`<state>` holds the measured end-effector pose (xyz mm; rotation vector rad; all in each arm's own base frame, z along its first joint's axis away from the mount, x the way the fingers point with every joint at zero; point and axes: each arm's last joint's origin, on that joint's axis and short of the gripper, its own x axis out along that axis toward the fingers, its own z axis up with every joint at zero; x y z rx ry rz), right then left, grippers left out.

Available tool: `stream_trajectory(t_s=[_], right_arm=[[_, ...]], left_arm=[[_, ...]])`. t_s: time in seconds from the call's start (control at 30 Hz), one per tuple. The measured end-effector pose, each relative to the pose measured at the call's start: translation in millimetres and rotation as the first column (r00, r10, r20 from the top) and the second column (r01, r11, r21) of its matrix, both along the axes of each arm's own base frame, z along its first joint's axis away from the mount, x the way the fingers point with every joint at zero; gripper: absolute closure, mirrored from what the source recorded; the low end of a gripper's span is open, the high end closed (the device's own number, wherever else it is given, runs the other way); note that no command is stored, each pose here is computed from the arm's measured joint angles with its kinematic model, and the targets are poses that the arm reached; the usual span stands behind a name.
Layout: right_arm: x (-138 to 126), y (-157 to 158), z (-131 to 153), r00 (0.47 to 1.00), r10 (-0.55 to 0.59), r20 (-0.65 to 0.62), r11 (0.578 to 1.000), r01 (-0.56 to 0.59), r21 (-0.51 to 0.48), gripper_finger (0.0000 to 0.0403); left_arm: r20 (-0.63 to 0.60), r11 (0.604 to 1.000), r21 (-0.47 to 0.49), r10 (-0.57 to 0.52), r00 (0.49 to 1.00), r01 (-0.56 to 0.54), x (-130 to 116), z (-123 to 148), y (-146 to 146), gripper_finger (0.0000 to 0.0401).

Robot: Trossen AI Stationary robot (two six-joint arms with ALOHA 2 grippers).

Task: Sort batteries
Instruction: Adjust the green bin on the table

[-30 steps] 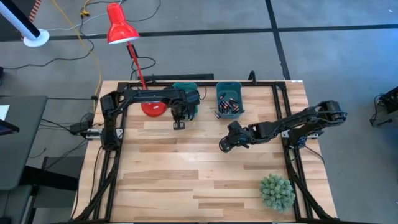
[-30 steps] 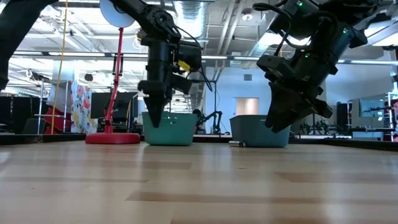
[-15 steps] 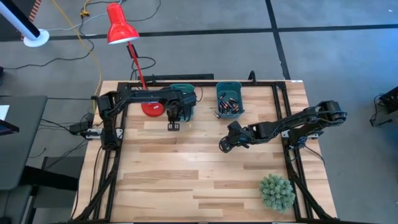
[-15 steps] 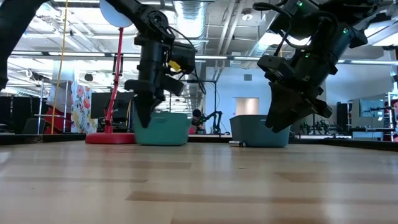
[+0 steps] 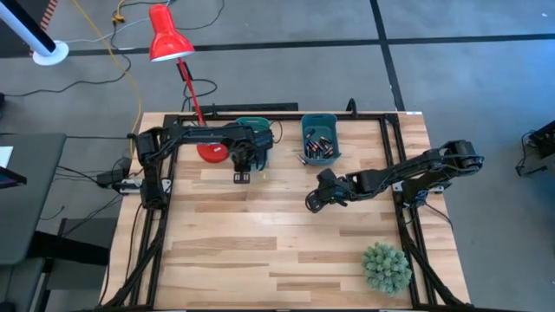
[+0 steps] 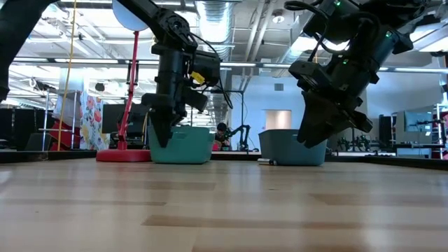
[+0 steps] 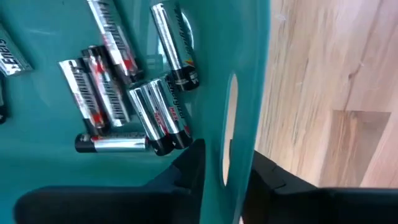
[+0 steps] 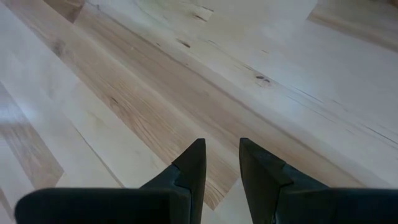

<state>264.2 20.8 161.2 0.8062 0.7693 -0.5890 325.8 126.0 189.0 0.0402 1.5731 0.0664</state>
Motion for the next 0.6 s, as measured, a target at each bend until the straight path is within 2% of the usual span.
stream_trajectory(t_s=[0.33,0.6], right_arm=[[0.0,0.0,0.0,1.0,0.0,0.001,1.0,0.0,0.0,0.029],[-0.3,0.0,-0.2,1.0,0.015,-0.007,1.0,-0.016,-0.012,0.029]], left_arm=[[0.01,1.0,0.005,0.011,1.0,-0.011,-1.1,1.8,3.6,0.0266],[0.11,0.999,0.047,0.008,0.994,-0.013,-6.3,28.6,2.2,0.0251]])
